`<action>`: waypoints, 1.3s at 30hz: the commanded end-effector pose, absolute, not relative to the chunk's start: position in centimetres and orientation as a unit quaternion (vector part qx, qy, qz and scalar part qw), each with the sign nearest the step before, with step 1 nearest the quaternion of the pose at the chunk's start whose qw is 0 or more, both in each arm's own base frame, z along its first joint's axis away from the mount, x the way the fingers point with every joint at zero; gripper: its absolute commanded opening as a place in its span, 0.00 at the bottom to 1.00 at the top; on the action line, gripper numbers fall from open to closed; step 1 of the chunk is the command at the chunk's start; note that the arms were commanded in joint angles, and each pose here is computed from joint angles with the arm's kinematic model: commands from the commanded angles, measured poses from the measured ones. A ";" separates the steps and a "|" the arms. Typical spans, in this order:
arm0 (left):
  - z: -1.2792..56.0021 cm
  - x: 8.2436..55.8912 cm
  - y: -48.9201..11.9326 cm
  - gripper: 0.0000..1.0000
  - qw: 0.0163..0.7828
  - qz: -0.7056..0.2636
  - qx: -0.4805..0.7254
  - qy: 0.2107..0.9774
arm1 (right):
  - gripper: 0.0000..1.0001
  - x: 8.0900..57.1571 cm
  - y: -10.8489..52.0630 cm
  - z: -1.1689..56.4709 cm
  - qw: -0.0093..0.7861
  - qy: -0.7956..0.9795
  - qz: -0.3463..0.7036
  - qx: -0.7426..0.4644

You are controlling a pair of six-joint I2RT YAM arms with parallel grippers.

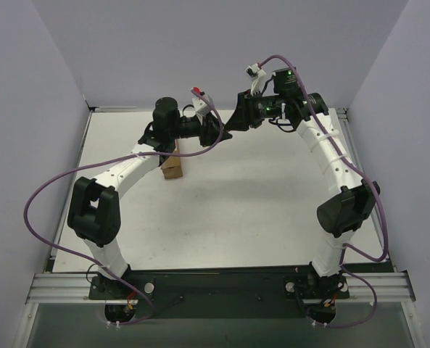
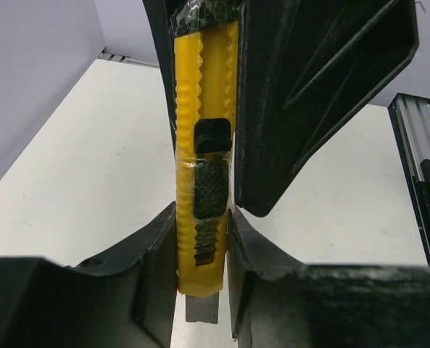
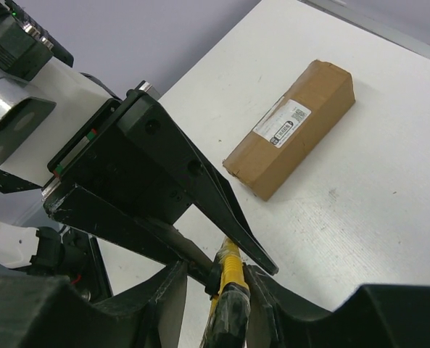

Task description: Unpack the express box

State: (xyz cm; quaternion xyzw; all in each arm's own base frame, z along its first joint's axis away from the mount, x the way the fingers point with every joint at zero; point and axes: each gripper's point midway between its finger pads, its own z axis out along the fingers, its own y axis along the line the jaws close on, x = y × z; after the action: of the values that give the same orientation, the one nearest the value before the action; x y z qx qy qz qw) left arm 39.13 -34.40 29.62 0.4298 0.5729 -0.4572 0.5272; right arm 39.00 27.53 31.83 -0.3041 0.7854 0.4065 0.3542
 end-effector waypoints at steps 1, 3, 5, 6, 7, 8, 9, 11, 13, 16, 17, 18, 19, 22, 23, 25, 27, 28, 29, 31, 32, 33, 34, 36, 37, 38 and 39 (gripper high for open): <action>32.9 38.8 -34.7 0.00 0.561 -0.451 0.453 0.525 | 0.36 38.8 27.8 32.9 0.366 0.777 0.405 -0.315; 32.8 38.8 -34.8 0.00 0.560 -0.451 0.457 0.524 | 0.36 38.8 27.9 32.9 0.367 0.776 0.404 -0.315; 32.8 38.7 -34.9 0.00 0.558 -0.452 0.458 0.524 | 0.35 39.1 27.8 32.6 0.367 0.780 0.399 -0.312; 32.8 38.6 -35.0 0.00 0.558 -0.452 0.458 0.524 | 0.35 39.1 27.9 32.6 0.368 0.780 0.398 -0.313; 32.8 38.6 -35.0 0.00 0.557 -0.453 0.458 0.524 | 0.34 39.2 27.9 32.6 0.368 0.781 0.397 -0.312; 32.8 38.6 -35.0 0.00 0.557 -0.453 0.458 0.524 | 0.34 39.3 27.9 32.5 0.367 0.782 0.397 -0.310; 32.8 38.6 -35.0 0.00 0.558 -0.451 0.460 0.523 | 0.34 39.3 28.0 32.5 0.366 0.782 0.398 -0.309; 32.9 38.7 -35.0 0.00 0.563 -0.445 0.465 0.519 | 0.33 39.2 28.1 32.3 0.363 0.782 0.400 -0.311; 32.9 38.7 -35.0 0.00 0.564 -0.444 0.465 0.518 | 0.33 39.3 28.1 32.2 0.362 0.783 0.398 -0.311; 33.3 38.7 -35.2 0.00 0.567 -0.443 0.466 0.514 | 0.32 39.2 28.2 31.7 0.358 0.787 0.396 -0.311; 33.4 38.8 -35.2 0.00 0.569 -0.441 0.466 0.513 | 0.31 39.2 28.1 31.5 0.355 0.788 0.395 -0.311; 33.4 38.9 -35.2 0.00 0.572 -0.438 0.466 0.513 | 0.30 39.1 28.2 31.5 0.354 0.788 0.395 -0.311; 33.5 39.0 -35.2 0.00 0.574 -0.436 0.466 0.513 | 0.30 39.1 28.2 31.4 0.353 0.789 0.395 -0.312; 33.4 39.0 -35.3 0.00 0.575 -0.434 0.466 0.514 | 0.29 39.0 28.2 31.3 0.351 0.792 0.392 -0.311; 33.4 39.1 -35.3 0.00 0.576 -0.433 0.466 0.514 | 0.28 39.0 28.1 31.1 0.348 0.793 0.391 -0.310; 33.4 39.0 -35.3 0.00 0.575 -0.435 0.466 0.513 | 0.26 39.0 28.0 31.0 0.348 0.795 0.390 -0.308; 33.4 38.9 -35.3 0.00 0.574 -0.435 0.467 0.512 | 0.19 39.0 28.2 30.7 0.345 0.796 0.390 -0.308; 33.4 39.0 -35.3 0.00 0.575 -0.435 0.467 0.513 | 0.15 39.1 28.1 30.8 0.346 0.796 0.388 -0.309; 33.4 39.0 -35.3 0.00 0.575 -0.434 0.465 0.514 | 0.03 39.1 28.1 30.7 0.345 0.798 0.387 -0.307; 33.1 39.3 -35.2 0.00 0.577 -0.427 0.463 0.520 | 0.00 39.3 27.9 30.6 0.349 0.801 0.380 -0.304; 33.0 39.5 -35.1 0.05 0.578 -0.423 0.461 0.524 | 0.00 39.7 27.5 30.6 0.354 0.805 0.372 -0.299; 32.7 39.6 -35.0 0.08 0.578 -0.417 0.463 0.527 | 0.00 39.9 27.3 30.9 0.359 0.804 0.369 -0.297; 32.2 39.8 -34.8 0.22 0.574 -0.414 0.461 0.536 | 0.00 40.2 27.0 31.3 0.366 0.803 0.367 -0.296; 31.3 40.6 -33.6 0.36 0.575 -0.394 0.452 0.557 | 0.00 41.0 26.0 31.9 0.379 0.805 0.358 -0.284; 30.3 40.8 -32.9 0.43 0.565 -0.388 0.445 0.576 | 0.00 41.3 25.6 32.3 0.387 0.804 0.354 -0.281; 30.4 41.1 -32.0 0.45 0.570 -0.376 0.437 0.586 | 0.00 41.8 24.9 32.6 0.393 0.806 0.350 -0.272; 29.6 41.3 -30.9 0.47 0.565 -0.370 0.427 0.602 | 0.00 42.3 24.2 32.7 0.400 0.809 0.341 -0.262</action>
State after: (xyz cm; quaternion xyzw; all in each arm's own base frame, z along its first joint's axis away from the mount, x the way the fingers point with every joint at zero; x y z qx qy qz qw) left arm 39.79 -34.46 29.07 0.4493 0.5710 -0.4188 0.5447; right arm 40.17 26.95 30.72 -0.2878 0.8066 0.3715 0.3585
